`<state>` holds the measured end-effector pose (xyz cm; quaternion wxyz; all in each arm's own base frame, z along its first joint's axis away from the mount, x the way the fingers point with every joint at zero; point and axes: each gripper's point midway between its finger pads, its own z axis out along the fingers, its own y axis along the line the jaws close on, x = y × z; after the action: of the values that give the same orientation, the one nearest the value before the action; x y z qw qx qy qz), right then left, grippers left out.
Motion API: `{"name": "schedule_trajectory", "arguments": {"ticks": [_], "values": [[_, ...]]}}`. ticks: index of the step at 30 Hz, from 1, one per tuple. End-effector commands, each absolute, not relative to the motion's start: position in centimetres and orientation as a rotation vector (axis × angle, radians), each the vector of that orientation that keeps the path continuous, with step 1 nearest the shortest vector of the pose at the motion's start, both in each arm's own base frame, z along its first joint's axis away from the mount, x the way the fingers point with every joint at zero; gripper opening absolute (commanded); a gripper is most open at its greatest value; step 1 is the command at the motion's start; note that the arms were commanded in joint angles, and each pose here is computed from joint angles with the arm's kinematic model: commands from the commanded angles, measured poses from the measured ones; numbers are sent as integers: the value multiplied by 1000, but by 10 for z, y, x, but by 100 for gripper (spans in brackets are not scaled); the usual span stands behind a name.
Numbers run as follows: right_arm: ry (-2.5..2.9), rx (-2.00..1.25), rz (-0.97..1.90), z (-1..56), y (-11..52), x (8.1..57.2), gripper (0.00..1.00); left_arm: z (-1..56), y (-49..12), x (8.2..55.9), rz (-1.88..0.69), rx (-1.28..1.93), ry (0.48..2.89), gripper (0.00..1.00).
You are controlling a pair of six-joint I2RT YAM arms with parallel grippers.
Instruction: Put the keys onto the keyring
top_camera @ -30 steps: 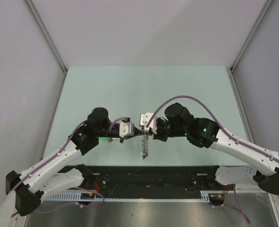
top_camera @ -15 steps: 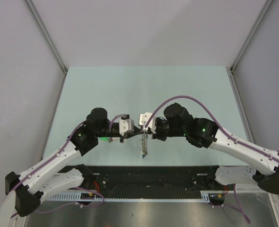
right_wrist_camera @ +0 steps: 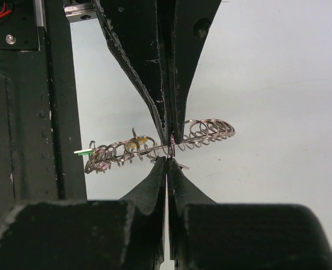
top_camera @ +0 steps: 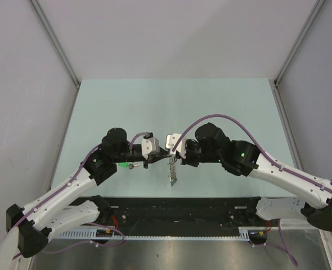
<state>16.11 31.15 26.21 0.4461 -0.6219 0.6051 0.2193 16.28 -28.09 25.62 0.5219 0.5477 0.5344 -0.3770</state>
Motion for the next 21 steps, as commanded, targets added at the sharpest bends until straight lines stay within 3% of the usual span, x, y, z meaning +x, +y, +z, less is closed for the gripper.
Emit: {"name": "schedule_trajectory", "arguments": {"ticks": [1, 6, 13, 21], "values": [[1487, -1532, 538, 266, 309, 159, 0, 297, -282, 168, -879, 1220, 1158, 0], [1466, -1476, 553, 273, 310, 162, 3, 302, -280, 168, -881, 1187, 1128, 0], [1428, -1370, 586, 287, 302, 166, 29, 307, -278, 168, -870, 1158, 1113, 0], [1346, -1264, 695, 300, 292, 165, 36, 306, -279, 169, -879, 1141, 1110, 0]]}}
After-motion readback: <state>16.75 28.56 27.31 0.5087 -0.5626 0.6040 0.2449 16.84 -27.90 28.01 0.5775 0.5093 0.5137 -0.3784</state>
